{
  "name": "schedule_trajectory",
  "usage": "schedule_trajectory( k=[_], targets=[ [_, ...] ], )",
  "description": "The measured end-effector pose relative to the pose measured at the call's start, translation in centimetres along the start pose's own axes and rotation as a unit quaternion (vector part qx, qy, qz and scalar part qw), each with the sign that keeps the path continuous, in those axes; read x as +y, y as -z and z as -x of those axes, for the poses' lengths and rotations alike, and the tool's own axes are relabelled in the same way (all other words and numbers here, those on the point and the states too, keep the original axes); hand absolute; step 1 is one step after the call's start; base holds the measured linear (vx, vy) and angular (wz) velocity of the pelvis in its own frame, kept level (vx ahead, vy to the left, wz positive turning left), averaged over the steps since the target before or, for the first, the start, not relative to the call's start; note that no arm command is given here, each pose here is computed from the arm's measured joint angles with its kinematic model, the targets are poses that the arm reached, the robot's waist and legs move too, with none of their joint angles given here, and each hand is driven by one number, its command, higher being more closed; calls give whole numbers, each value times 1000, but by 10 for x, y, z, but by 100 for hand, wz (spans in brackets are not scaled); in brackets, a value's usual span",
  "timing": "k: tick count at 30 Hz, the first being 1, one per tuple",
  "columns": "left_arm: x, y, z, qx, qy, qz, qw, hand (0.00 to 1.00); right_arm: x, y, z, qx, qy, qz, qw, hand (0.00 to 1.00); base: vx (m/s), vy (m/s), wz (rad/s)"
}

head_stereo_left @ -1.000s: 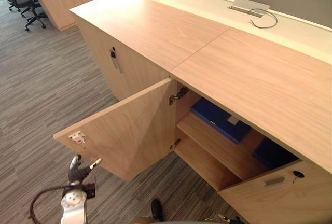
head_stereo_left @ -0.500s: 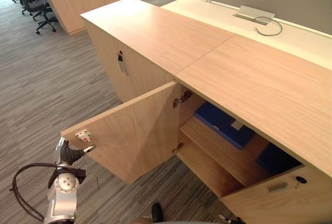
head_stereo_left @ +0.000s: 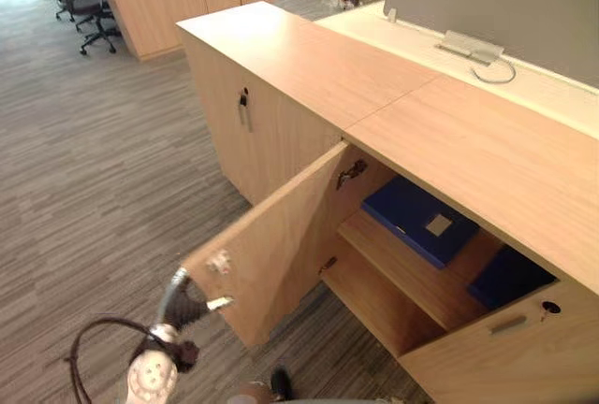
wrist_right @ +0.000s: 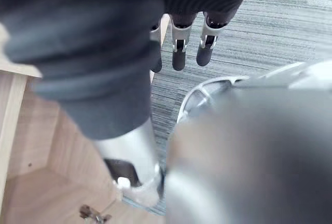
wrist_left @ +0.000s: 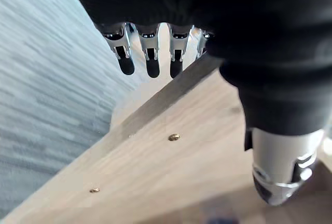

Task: Walk over to the cabinet, pick up the folder, carry it to the office cabinet, place the folder inside the office cabinet, then close the office cabinet door

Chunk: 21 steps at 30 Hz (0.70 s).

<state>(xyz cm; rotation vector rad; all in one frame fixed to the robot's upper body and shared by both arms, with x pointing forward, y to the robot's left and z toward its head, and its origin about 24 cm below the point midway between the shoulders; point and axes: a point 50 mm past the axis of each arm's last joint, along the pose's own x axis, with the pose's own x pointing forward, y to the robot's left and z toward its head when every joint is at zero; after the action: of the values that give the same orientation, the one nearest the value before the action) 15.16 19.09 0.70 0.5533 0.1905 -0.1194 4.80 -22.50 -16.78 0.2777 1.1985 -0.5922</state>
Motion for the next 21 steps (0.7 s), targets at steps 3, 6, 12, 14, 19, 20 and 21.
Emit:
schedule_trajectory(
  k=[3, 6, 12, 14, 19, 20, 21],
  targets=[
    [-25, -14, 0, -34, 57, 48, 997, 0, 3, -8, -1, -12, -5, 7, 1000, 0, -67, 143, -54],
    [-32, -18, 0, -44, 72, 60, 995, 0, 12, -7, -2, -4, -14, -3, 1000, 0, -59, 67, -59],
    [-39, -30, 1, -68, 95, 81, 990, 0, 38, -13, -3, 3, -61, 90, 994, 0, 48, -120, -88],
    [-46, -34, 2, -78, 117, 91, 986, 0, 34, -8, -4, 16, -60, 120, 991, 0, -92, -96, -12],
    [-68, -48, 5, -111, 194, 131, 966, 0, 35, -6, -3, 14, -70, 163, 984, 0, -84, -103, -18],
    [-72, -51, 5, -117, 209, 136, 961, 0, 34, -4, -3, 15, -71, 166, 983, 0, -46, -70, -13],
    [-75, -53, 5, -123, 220, 146, 957, 0, 34, -3, -3, 15, -73, 171, 982, 0, -51, -69, -17]
  ],
)
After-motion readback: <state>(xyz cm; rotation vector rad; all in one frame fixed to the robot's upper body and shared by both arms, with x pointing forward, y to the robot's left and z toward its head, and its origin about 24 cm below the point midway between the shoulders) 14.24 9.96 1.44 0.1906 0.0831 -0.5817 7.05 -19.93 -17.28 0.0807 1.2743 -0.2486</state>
